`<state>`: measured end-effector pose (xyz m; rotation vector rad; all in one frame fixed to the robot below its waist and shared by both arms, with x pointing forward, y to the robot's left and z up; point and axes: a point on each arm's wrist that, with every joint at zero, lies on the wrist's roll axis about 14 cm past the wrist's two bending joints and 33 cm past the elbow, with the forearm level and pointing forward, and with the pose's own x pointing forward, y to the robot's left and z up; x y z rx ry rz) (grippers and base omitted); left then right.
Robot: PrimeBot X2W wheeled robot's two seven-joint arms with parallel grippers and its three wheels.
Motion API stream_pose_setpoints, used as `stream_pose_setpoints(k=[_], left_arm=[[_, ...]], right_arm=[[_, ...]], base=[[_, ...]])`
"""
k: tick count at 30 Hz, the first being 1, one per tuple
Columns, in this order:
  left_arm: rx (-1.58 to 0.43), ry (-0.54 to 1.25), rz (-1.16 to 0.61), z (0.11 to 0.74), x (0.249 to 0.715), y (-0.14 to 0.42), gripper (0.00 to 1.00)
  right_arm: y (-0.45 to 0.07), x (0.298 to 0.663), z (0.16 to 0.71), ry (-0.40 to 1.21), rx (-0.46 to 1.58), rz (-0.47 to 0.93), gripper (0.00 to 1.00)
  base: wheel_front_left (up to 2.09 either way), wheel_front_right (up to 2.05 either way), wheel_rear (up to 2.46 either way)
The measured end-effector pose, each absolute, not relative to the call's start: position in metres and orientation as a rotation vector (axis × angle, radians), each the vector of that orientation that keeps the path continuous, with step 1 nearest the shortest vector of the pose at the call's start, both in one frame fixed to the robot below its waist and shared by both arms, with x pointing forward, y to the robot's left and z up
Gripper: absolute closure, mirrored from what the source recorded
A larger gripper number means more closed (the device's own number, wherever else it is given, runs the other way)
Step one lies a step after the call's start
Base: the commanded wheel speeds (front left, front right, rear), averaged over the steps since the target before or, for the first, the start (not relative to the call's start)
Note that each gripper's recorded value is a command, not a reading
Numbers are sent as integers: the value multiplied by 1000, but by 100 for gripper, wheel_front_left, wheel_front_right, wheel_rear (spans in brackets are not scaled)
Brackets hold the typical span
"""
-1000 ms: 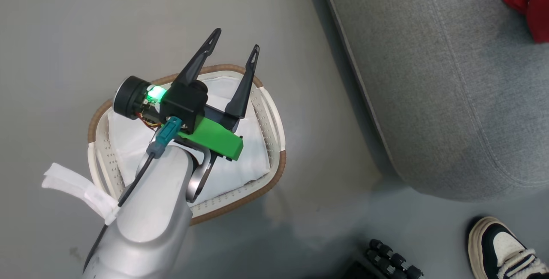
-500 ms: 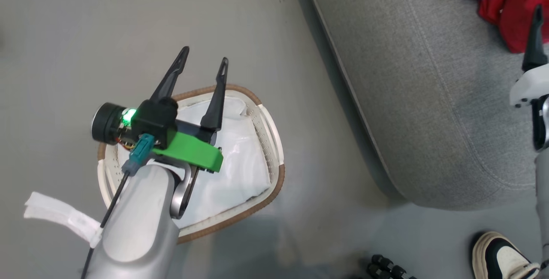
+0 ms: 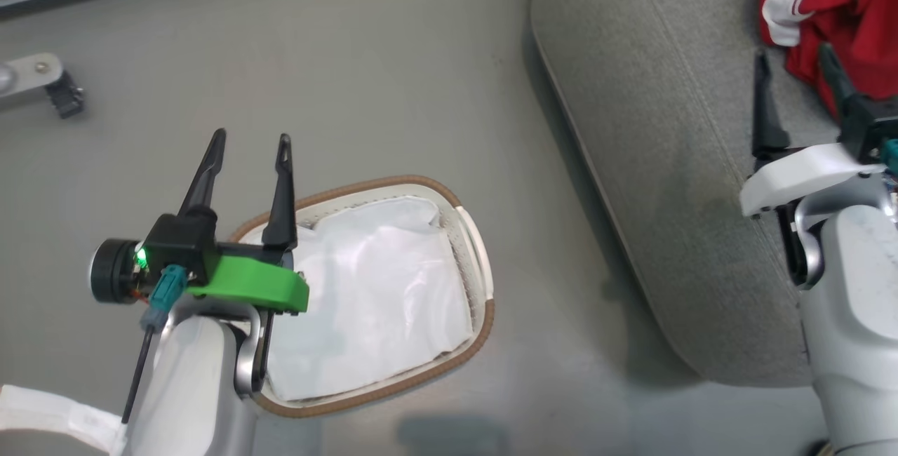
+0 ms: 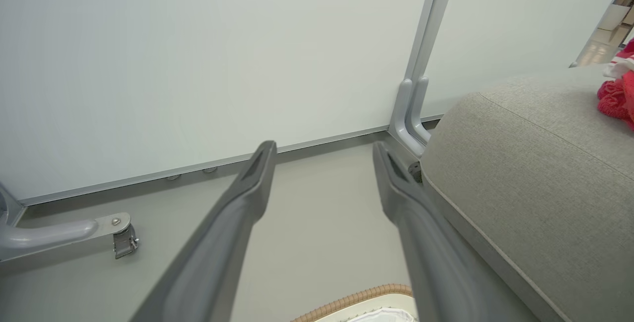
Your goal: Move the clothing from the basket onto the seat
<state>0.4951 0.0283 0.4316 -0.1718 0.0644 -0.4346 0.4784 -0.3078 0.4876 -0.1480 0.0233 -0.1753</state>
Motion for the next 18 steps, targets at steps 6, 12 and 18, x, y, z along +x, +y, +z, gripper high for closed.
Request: stream_pose_setpoints(k=[6,12,18], left_arm=[[-136,77,-308,434,481,73,0],[-101,90,-200,436,461,111,0],[-83,98,-108,439,442,142,0]], right_arm=[[-252,484,487,1,-94,-45,0],[-201,485,493,-25,-53,72,0],[-162,480,495,-29,-11,154,0]], base=[[0,0,0],[0,0,0],[0,0,0]])
